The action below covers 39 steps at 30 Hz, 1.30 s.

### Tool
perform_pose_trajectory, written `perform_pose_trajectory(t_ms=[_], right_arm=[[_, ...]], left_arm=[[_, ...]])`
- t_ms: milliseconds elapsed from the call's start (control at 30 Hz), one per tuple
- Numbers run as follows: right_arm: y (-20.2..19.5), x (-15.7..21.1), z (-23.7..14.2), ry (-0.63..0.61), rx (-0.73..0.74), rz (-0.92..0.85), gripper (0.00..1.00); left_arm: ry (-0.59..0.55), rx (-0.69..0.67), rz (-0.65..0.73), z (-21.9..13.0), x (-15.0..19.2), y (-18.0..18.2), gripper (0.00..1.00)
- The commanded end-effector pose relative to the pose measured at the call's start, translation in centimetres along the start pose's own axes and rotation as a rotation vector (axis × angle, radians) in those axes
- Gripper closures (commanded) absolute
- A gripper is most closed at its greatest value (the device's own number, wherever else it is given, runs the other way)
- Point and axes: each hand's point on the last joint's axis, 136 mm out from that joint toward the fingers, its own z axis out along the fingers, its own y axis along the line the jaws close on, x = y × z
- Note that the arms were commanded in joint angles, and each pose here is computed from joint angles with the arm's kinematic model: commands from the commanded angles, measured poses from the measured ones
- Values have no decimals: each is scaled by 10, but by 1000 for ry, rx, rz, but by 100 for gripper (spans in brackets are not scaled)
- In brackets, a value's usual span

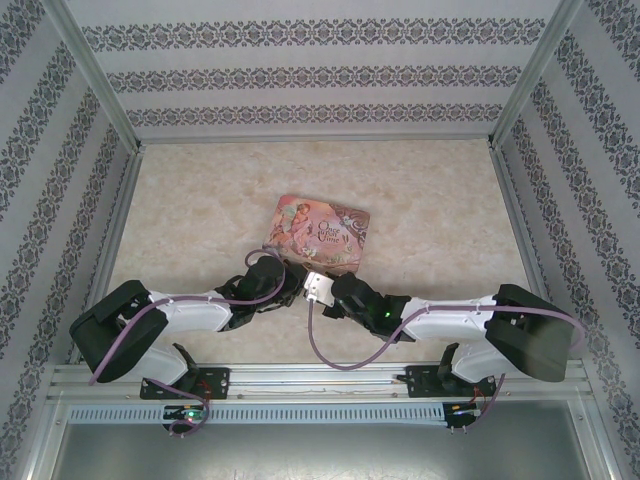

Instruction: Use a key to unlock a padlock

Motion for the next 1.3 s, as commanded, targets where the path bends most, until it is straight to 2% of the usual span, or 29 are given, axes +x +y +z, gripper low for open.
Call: perform_pose_trajectory(t_ms=[0,367,500,633,867,1267], right_arm=[[-3,-9,4,-23,0,12,75],[-1,-15,11,-41,-3,15,75],[-3,-19,11,-49,4,14,78],[-4,-19,12,-49,10,9,84],[-4,-18,17,-35,15,0,100],[-11,-25,26,-63,48,-26,100]], left_arm=[[1,87,13,-7,2,-24,94],[6,87,15,-7,3,-24,94],[6,88,15,-7,3,-25,94],[9,88,16,-7,4,-25,94],[16,90,16,-6,5,-26,94],[47,109,21,-8,10,-34,95]])
